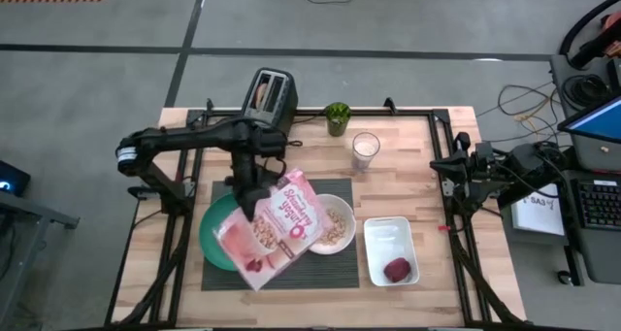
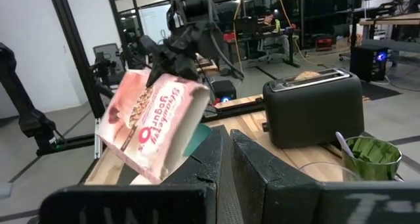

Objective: Arrange a breakfast setting
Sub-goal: Pour the cereal into the white bowl

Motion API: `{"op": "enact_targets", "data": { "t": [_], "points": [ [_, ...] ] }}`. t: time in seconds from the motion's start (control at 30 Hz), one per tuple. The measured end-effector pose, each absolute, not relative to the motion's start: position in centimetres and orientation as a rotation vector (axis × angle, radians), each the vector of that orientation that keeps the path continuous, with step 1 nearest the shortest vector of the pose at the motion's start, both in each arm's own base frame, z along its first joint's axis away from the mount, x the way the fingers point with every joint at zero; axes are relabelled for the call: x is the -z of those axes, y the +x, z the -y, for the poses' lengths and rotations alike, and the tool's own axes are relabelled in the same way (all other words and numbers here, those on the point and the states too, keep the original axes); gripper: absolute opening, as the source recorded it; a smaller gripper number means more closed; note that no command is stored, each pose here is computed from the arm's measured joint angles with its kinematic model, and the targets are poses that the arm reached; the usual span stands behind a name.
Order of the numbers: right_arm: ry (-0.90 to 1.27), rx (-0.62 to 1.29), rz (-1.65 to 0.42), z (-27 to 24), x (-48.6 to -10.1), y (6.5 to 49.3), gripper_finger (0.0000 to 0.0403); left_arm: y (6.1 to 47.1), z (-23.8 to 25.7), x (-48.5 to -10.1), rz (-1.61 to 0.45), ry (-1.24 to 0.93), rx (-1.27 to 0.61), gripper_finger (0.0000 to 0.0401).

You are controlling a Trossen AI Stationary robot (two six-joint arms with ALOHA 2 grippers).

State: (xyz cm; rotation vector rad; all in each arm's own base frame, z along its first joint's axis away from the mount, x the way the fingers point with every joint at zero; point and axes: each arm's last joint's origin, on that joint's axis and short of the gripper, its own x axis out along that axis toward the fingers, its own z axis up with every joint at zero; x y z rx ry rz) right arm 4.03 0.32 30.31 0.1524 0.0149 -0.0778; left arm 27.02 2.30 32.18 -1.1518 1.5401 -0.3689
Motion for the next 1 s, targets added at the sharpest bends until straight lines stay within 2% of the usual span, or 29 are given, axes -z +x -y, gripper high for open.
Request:
{"op": "enact_targets", "data": {
  "t": [0.2,0.5,0.63,0.8,1.0],
  "points": [
    [0.155,0.086,-0.011,-0.3,-30.3,4.0,0.0022,26.2,-2.2,-33.9,-1.348,-0.834,0.408,0.0],
    [0.165,0.086,0.007,-0.3,-30.5,4.0,0.0022,26.2,-2.7,-38.8,-0.726,-0.103,0.491,0.0],
    [0.164,0.095,0.009,-0.3,-30.4,4.1,0.0022,27.0,-4.0,-39.6,-0.555,0.152,0.492,0.0],
    [0.16,0.178,0.008,-0.1,-30.2,4.2,0.0022,29.1,-8.1,-37.8,-0.523,0.272,0.417,0.0],
    [0.157,0.241,0.01,0.0,-30.1,4.3,0.0022,30.0,-14.4,-34.0,-0.624,0.146,0.321,0.0]
  ]
}}
